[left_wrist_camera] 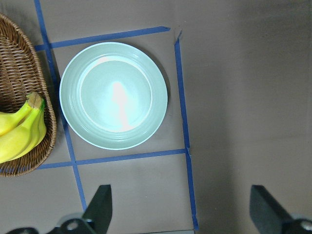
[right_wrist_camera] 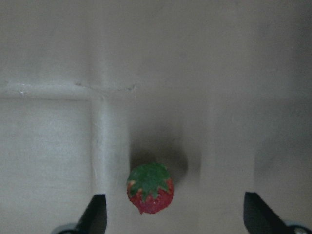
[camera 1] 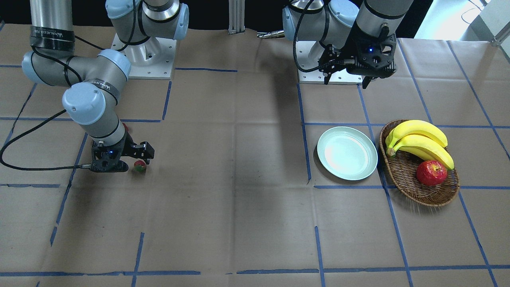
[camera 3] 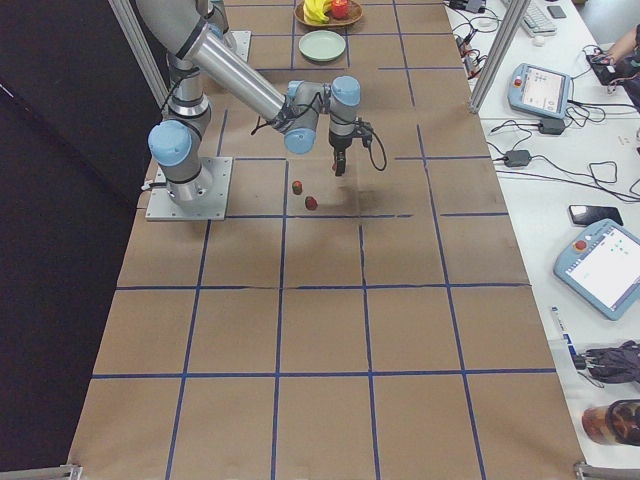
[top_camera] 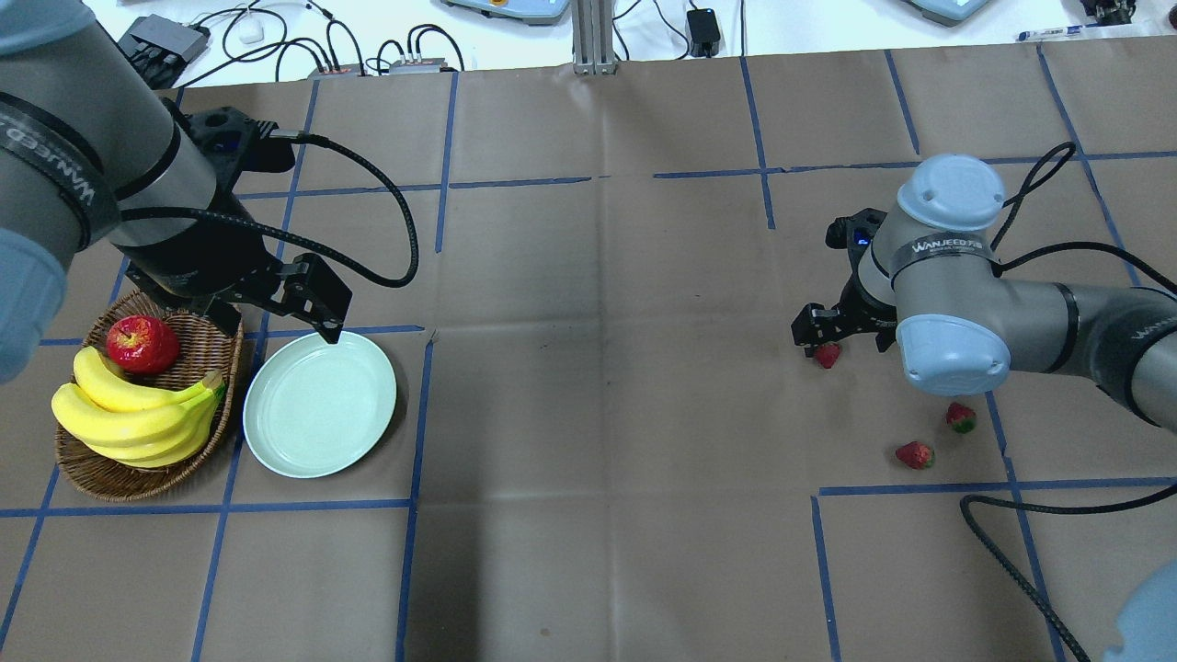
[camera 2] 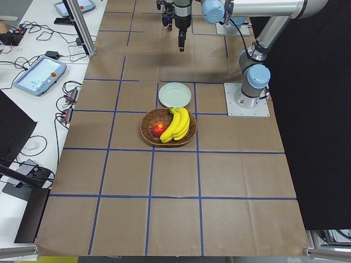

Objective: Collect all strawberries into plate
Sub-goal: 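Lower the right gripper and grasp the strawberry farthest from the robot, then carry the strawberry toward the table center and release it with the right gripper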

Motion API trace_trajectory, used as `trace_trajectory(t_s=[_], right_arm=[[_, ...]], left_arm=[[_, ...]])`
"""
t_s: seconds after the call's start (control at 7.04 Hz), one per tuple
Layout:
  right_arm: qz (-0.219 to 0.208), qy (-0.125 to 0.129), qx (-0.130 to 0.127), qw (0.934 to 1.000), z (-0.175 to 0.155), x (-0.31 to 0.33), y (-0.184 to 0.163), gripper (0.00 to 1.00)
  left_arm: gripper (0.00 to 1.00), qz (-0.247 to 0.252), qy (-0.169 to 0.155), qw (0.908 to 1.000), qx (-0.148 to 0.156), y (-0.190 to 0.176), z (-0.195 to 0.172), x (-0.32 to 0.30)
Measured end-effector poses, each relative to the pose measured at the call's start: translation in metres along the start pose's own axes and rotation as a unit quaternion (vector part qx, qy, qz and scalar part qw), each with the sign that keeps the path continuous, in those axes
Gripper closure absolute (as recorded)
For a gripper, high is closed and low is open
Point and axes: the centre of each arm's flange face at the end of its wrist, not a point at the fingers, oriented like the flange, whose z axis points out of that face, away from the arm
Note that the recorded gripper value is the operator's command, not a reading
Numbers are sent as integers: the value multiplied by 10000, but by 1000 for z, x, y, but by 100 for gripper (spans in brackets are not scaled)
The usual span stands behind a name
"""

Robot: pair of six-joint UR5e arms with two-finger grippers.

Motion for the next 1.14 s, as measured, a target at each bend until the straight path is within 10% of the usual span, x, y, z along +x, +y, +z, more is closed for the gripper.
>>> trace_trajectory(t_s=[0.57, 1.14], right_arm=[[-44, -112, -102, 9999, 14, -5, -3, 76], [-65, -151, 37, 9999, 0, -9, -12, 90]], left_arm=[[0, 1, 10, 10000, 4, -1, 0, 0], [0, -4, 29, 10000, 5, -1, 1, 0]])
